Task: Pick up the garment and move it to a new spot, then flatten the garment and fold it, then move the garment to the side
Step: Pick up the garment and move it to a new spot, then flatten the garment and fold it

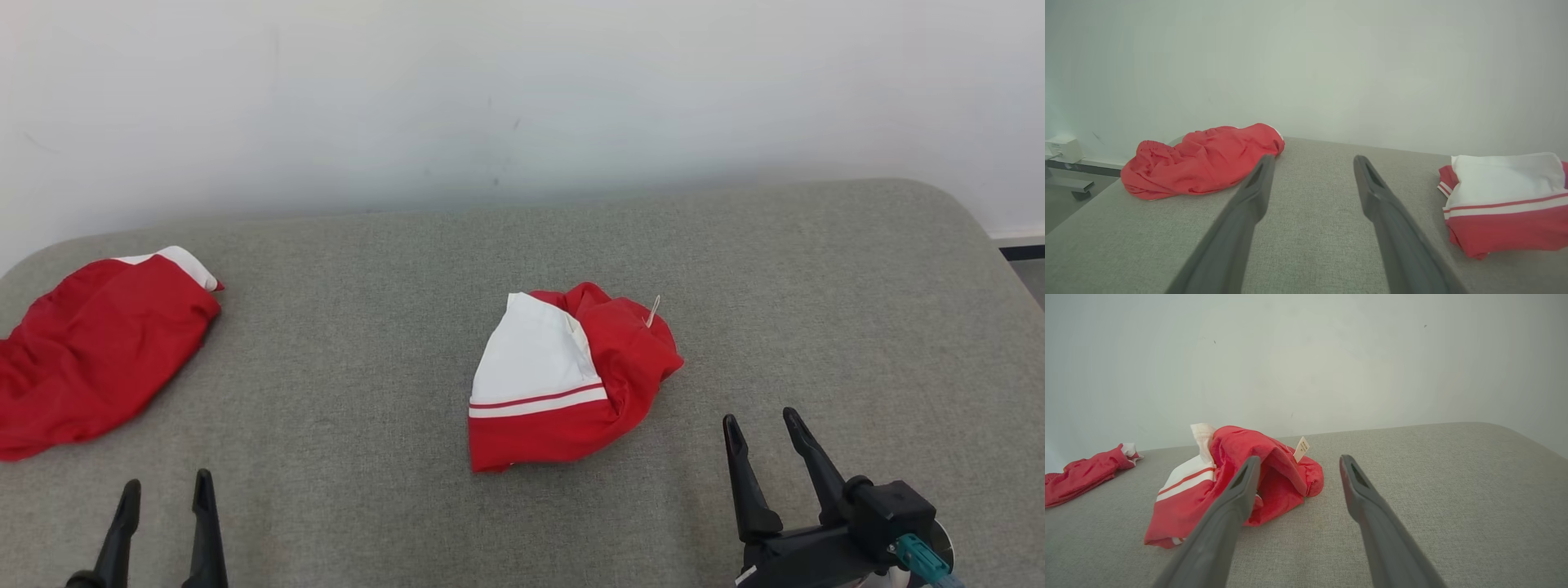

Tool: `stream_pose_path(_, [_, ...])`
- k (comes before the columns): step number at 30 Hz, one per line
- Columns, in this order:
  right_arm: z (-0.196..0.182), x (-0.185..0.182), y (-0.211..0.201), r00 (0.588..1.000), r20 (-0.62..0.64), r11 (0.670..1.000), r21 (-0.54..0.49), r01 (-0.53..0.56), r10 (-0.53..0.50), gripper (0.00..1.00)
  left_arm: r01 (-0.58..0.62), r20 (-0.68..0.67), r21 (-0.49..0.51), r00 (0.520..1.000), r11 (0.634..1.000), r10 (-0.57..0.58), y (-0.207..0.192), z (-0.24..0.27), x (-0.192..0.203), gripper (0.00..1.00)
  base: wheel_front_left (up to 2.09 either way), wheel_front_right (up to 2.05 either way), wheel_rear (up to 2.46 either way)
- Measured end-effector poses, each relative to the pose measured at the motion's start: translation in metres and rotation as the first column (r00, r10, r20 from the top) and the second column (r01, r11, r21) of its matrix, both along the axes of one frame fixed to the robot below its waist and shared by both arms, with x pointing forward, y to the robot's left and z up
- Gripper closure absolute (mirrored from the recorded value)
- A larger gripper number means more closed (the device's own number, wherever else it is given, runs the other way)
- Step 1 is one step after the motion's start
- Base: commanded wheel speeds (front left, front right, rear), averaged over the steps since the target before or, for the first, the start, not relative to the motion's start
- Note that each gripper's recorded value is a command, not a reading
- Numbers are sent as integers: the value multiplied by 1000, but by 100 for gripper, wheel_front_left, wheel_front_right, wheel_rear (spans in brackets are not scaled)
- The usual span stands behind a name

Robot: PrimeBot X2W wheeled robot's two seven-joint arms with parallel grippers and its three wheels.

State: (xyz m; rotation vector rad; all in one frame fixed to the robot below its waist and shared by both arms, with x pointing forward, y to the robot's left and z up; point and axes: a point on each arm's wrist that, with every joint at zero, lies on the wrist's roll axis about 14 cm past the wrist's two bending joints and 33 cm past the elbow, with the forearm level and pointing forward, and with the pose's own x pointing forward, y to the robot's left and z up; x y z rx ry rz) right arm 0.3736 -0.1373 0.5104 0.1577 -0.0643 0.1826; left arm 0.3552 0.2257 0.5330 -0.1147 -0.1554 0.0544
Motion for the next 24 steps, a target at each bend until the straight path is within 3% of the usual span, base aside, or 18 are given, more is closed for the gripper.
stream_pose_path(17, [-5,-2,-3,1000,-16,1000,2,8,-8,0,25,-28,-1,999,1000,-25,-7,-12,3,0,0,0,0])
stream_pose_path(24, [-9,3,-3,1000,-26,1000,2,10,-10,0,136,46,27,990,990,-137,-36,13,40,0,0,0,0])
